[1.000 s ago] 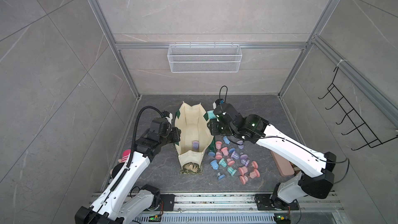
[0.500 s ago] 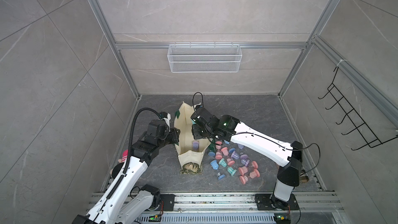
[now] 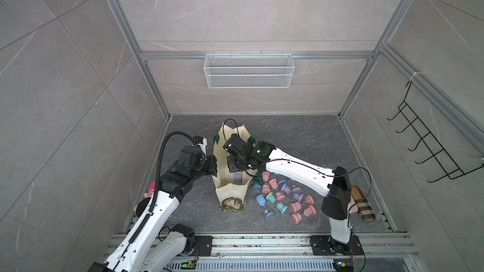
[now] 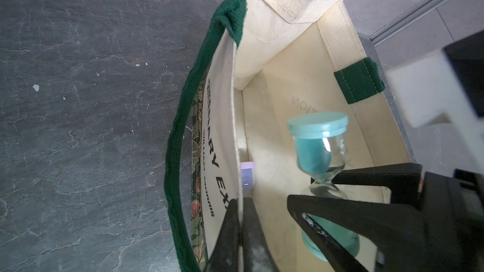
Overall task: Put the hourglass into the canvas bag
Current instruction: Place the hourglass in the canvas bag, then pick up the hourglass from the center of the board, then place the hourglass in the canvas bag.
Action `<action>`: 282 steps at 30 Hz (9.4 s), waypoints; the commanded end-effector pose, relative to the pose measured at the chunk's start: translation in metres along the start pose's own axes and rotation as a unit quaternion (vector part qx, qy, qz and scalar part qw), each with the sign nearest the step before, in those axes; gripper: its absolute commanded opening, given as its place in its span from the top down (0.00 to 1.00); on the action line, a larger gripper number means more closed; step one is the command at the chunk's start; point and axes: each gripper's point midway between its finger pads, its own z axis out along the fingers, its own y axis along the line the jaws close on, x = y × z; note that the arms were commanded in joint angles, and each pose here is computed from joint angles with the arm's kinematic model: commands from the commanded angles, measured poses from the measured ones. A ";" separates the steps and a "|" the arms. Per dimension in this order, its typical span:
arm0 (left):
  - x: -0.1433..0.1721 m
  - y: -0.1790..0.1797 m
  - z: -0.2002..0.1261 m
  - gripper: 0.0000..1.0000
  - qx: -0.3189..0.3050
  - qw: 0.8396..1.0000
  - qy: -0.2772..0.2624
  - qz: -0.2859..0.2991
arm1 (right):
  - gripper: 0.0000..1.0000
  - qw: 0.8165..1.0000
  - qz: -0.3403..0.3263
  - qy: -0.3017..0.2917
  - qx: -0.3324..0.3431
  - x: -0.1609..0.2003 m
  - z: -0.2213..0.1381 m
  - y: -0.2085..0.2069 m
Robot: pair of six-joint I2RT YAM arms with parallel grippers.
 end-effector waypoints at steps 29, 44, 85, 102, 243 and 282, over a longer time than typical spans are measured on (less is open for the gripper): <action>-0.005 -0.006 0.002 1.00 0.017 1.000 -0.005 0.003 | 0.54 0.992 0.051 0.098 0.056 0.036 0.066 -0.016; -0.004 -0.006 0.004 1.00 0.018 1.000 0.002 0.002 | 0.37 1.000 0.027 0.006 -0.008 0.003 0.010 0.001; -0.003 -0.008 0.005 1.00 0.023 1.000 0.004 0.004 | 0.45 0.953 0.175 -0.014 0.248 0.133 -0.106 -0.241; -0.003 -0.007 0.005 1.00 0.021 1.000 0.003 0.006 | 0.42 0.958 0.147 0.096 0.227 0.123 -0.010 -0.267; -0.002 -0.011 0.007 1.00 0.036 0.999 0.010 0.003 | 0.92 0.995 0.062 0.040 0.070 0.022 0.077 -0.037; -0.001 -0.011 0.011 1.00 0.034 0.999 0.016 0.003 | 0.47 0.987 0.006 -0.156 0.035 -0.037 -0.089 -0.046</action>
